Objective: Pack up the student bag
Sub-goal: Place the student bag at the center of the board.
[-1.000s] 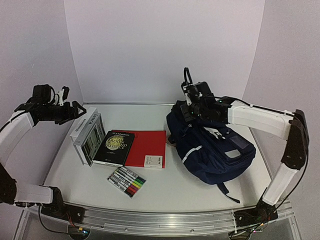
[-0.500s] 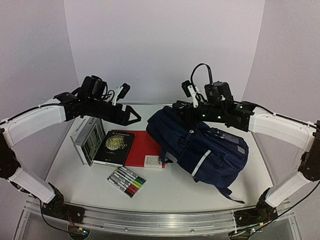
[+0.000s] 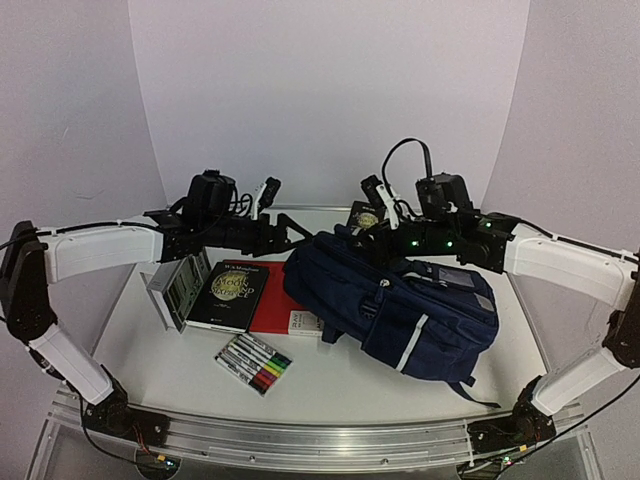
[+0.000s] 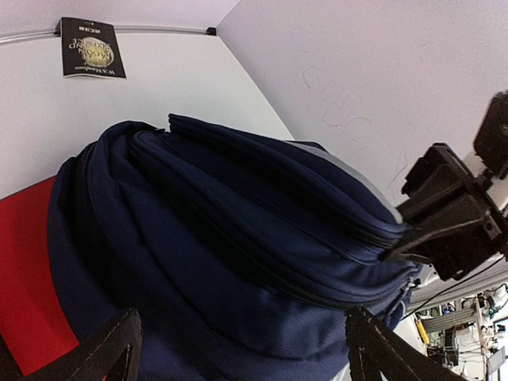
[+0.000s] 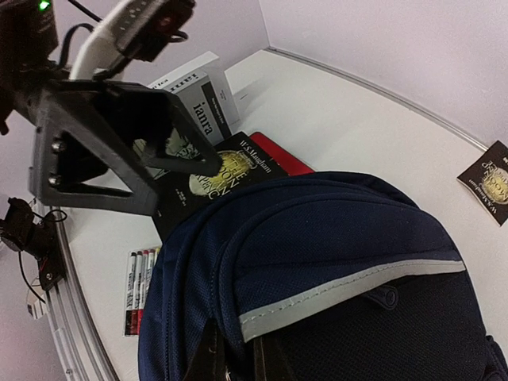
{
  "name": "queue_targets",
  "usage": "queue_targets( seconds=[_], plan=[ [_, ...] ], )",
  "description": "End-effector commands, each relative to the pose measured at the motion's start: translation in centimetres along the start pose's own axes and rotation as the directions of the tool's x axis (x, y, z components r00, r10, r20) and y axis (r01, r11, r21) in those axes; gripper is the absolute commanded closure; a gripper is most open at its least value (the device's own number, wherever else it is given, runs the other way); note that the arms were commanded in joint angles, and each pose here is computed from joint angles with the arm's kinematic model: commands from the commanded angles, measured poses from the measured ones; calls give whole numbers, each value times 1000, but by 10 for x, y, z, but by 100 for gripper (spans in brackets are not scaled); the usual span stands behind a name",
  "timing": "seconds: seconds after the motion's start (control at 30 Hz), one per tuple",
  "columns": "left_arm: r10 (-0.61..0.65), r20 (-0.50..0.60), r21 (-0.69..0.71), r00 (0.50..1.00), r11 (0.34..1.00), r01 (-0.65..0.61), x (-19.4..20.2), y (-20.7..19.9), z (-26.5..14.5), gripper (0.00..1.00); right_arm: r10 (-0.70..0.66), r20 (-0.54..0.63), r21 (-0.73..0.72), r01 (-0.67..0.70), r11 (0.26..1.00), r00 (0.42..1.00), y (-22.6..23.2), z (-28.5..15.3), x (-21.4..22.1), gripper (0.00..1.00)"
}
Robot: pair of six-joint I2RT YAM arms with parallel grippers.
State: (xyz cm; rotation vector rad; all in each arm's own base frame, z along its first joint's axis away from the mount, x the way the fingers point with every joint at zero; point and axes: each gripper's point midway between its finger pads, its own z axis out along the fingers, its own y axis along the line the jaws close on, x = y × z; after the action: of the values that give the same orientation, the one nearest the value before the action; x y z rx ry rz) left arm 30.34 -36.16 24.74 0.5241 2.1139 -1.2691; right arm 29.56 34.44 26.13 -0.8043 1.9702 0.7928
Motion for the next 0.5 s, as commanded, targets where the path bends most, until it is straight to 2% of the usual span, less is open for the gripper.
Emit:
queue_targets(
  seconds=[0.0, 0.1, 0.27, 0.47],
  plan=[
    [-94, 78, -29, 992, 995, 97, -24, 10, 14, 18, -21, 218, -124, 49, 991, 976, 34, -32, -57, 100],
    [-176, 113, -134, 978, 972, 190, -28, 34, 18, 26, -12, 206, -149, 43, 988, 978, 37, -31, -50, 100],
    [-302, 134, -184, 944, 928, 323, -22, 63, 29, 34, -2, 177, -167, 32, 985, 984, 39, -27, -37, 100],
    [-377, 94, -118, 921, 915, 387, -15, 66, 44, 37, 7, 158, -159, 18, 987, 987, 35, -17, -26, 100]
  ],
)
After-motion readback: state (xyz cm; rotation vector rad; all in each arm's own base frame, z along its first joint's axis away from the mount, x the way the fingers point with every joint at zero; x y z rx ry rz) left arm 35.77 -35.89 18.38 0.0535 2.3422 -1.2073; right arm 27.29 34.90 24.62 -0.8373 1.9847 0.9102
